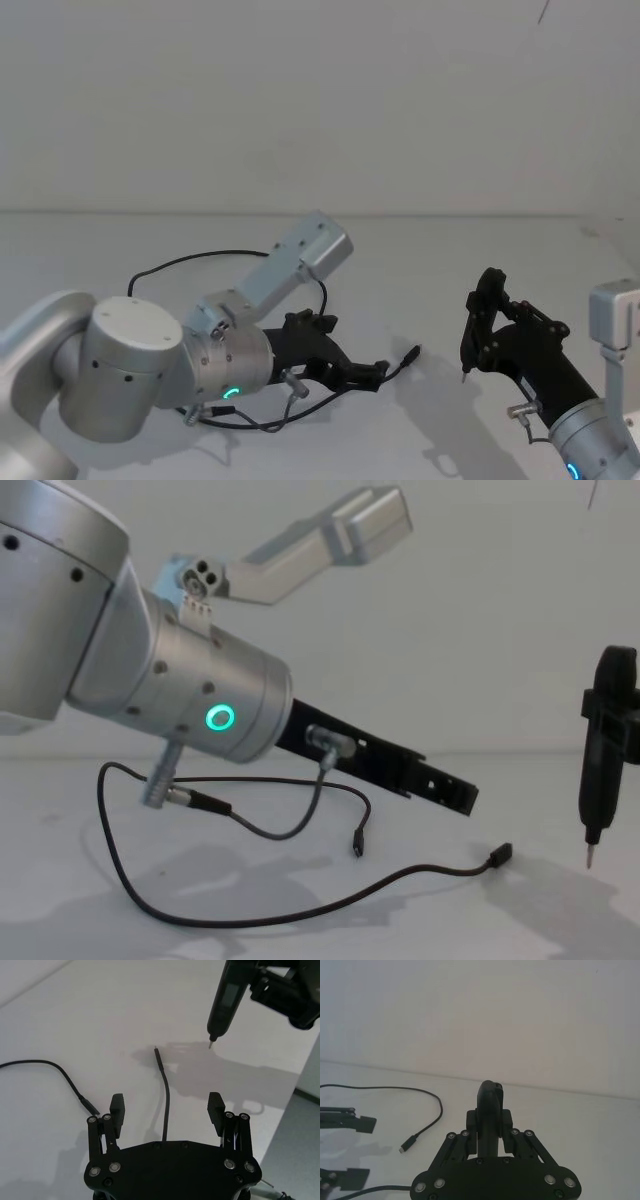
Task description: Pick up the data cable with the one hand.
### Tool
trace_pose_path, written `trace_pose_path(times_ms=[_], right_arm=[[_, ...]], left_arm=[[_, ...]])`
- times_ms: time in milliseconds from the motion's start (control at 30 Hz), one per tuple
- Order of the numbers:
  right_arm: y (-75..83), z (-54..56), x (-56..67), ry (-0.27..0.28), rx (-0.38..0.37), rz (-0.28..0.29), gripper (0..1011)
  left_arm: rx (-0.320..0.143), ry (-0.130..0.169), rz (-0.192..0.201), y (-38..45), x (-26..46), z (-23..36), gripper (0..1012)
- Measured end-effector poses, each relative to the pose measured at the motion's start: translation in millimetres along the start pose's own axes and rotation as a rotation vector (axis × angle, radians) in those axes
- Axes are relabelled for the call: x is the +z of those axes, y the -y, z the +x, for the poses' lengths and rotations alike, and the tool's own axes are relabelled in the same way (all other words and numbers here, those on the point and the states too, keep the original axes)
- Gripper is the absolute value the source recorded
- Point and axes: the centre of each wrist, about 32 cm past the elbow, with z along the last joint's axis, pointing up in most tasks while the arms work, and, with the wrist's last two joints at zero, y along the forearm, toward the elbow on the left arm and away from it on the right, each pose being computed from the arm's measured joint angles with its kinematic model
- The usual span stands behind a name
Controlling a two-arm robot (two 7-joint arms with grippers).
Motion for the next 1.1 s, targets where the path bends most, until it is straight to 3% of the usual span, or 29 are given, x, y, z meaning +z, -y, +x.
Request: trace_pose_path(times_ms=[200, 567, 1100], right_arm=[[0.0, 0.0, 0.0, 0.0, 0.0, 0.0, 279], [0.0, 0.0, 0.0, 0.0, 0.0, 0.0, 279], [0.0, 0.0, 0.0, 0.0, 0.0, 0.0, 279]], left_arm=[[0.002, 0.005, 0.037, 10.0, 0.0, -2.0, 1001], [-0.003, -0.001, 0.089, 25.8, -3.0, -0.5, 1001], [-0.014, -0.023, 0.119, 38.7, -10.1, 2.8, 1001]])
